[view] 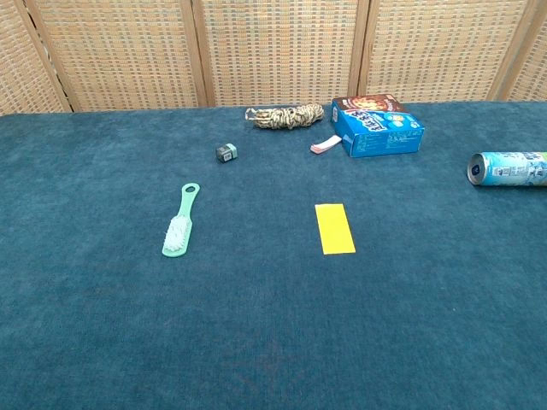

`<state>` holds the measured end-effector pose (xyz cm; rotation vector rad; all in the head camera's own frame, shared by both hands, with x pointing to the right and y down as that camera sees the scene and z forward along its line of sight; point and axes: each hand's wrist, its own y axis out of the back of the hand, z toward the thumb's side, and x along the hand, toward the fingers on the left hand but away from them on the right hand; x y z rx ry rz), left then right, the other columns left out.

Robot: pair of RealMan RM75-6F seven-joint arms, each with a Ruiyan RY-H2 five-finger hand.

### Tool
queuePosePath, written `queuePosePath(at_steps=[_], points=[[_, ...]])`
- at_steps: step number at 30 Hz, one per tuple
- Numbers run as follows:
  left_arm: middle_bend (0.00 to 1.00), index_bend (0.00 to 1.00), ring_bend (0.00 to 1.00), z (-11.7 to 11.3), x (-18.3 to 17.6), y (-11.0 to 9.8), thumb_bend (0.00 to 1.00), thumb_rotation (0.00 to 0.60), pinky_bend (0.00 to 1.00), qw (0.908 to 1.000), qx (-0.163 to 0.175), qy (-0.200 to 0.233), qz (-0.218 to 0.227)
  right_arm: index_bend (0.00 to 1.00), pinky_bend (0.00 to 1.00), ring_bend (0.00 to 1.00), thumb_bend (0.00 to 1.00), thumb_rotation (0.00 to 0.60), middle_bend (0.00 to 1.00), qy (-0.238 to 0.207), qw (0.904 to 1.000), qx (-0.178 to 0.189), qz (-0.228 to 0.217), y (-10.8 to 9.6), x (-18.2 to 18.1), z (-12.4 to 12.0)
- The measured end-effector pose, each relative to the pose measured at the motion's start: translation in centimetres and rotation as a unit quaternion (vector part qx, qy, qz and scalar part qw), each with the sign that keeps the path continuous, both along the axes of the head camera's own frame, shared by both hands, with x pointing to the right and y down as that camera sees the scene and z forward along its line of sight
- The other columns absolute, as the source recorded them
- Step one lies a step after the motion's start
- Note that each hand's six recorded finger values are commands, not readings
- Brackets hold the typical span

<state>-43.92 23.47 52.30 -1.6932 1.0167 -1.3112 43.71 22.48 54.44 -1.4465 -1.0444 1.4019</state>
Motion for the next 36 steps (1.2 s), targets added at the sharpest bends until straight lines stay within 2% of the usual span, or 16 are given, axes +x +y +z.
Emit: queuePosePath(at_steps=[7, 11, 17, 22, 27, 30, 36], points=[[0.0, 0.0, 0.0, 0.2, 0.0, 0.0, 0.0, 0.6, 0.0, 1.0, -0.002, -0.001, 0.001, 0.0, 0.0, 0.0, 0.0, 0.6, 0.0, -0.013, 0.9997, -0.019, -0.002, 0.1, -0.5, 0.4], [0.0, 0.0, 0.0, 0.5, -0.1, 0.0, 0.0, 0.6, 0.0, 1.0, -0.005, -0.006, -0.001, 0.0, 0.0, 0.0, 0.0, 0.6, 0.0, -0.023, 0.999, -0.032, -0.02, -0.8, -1.8, 0.8], [0.0, 0.0, 0.0, 1.3, 0.0, -0.5, 0.0, 0.6, 0.0, 0.9998, -0.01, -0.017, -0.005, 0.01, 0.0, 0.0, 0.0, 0.6, 0.0, -0.043, 0.9944, -0.066, -0.07, -4.2, -5.7, 1.7], [0.0, 0.0, 0.0, 1.7, 0.1, -0.8, 0.0, 0.6, 0.0, 0.9997, -0.012, -0.021, -0.006, 0.18, 0.0, 0.0, 0.0, 0.6, 0.0, -0.073, 0.9839, -0.107, -0.124, -7.6, -10.8, 2.6], [0.0, 0.0, 0.0, 2.2, 0.2, -1.0, 0.0, 0.6, 0.0, 0.9995, -0.018, -0.025, -0.008, 0.31, 0.0, 0.0, 0.0, 0.6, 0.0, -0.091, 0.9708, -0.137, -0.174, -11.0, -16.4, 3.6], [0.0, 0.0, 0.0, 2.4, 0.2, -1.0, 0.0, 0.6, 0.0, 0.9993, -0.027, -0.022, -0.011, 0.35, 0.0, 0.0, 0.01, 0.6, 0.0, -0.109, 0.9646, -0.146, -0.191, -12.3, -19.6, 4.5], [0.0, 0.0, 0.0, 2.4, 0.0, -1.2, 0.0, 0.6, 0.0, 0.9992, -0.031, -0.019, -0.016, 0.38, 0.0, 0.0, 0.11, 0.6, 0.0, -0.13, 0.9565, -0.172, -0.197, -14.0, -24.0, 7.5]])
